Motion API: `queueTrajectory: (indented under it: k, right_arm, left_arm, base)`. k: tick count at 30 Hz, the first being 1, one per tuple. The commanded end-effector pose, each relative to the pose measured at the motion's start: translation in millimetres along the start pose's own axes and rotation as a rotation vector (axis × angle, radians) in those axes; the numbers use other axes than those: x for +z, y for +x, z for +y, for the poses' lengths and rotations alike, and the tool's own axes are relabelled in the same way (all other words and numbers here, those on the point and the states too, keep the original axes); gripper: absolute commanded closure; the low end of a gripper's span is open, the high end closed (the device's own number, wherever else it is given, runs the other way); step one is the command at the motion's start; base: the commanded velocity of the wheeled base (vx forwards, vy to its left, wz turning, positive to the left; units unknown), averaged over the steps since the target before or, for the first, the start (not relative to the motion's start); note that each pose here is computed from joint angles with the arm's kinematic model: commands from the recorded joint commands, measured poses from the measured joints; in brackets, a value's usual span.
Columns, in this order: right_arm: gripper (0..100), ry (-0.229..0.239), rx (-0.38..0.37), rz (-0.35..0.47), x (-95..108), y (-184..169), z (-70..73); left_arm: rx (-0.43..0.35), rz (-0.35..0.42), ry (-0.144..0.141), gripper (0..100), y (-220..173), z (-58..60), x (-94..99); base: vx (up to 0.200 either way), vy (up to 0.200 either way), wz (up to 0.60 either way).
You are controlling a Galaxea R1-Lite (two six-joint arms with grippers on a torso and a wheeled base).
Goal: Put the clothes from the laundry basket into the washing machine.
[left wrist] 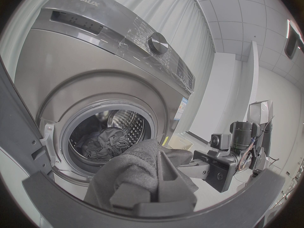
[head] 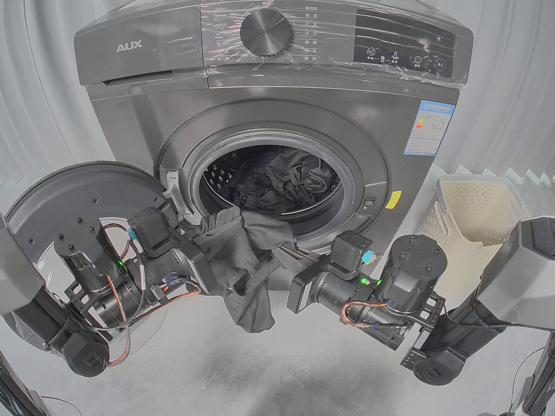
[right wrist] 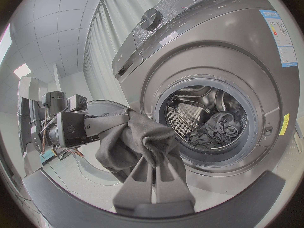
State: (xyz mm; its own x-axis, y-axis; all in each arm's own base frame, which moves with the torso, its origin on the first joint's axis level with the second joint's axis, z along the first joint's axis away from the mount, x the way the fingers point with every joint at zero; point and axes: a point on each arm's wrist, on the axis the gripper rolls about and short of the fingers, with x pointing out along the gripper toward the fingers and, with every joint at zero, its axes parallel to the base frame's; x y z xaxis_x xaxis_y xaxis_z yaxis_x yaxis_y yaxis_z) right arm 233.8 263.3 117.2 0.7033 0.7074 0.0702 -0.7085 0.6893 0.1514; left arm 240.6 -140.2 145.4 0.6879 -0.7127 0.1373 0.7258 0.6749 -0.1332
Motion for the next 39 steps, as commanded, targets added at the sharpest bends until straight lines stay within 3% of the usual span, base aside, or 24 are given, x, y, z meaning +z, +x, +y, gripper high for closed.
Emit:
queueTrajectory:
  k: [1,5,12,32,39]
  right_arm:
    - [100,0.000,0.003,-0.007,3.3,-2.3,1.3]
    - [100,0.003,0.005,-0.026,12.3,-7.9,2.3]
    - [100,0.007,-0.031,-0.059,25.7,-12.7,-1.3]
    - [100,0.014,-0.124,-0.090,33.2,-6.2,-3.6]
    - [100,0.016,-0.139,-0.108,38.2,-3.4,-3.1]
  left_arm:
    - [-0.001,0.015,-0.006,0,-1.4,1.1,-3.2]
    - [0.012,0.025,-0.023,0,0.1,2.9,-6.7]
    - [0.036,0.048,-0.028,0,0.5,9.0,-13.6]
    - [0.064,0.149,-0.046,0,-10.7,15.0,-36.0]
    - [0.045,0.253,-0.010,0,-21.4,14.5,-57.1]
  base:
    - [0.000,0.000,0.00]
    - [0.000,0.000,0.00]
    - [0.000,0.000,0.00]
    - [0.000,0.000,0.00]
    - [0.000,0.000,0.00]
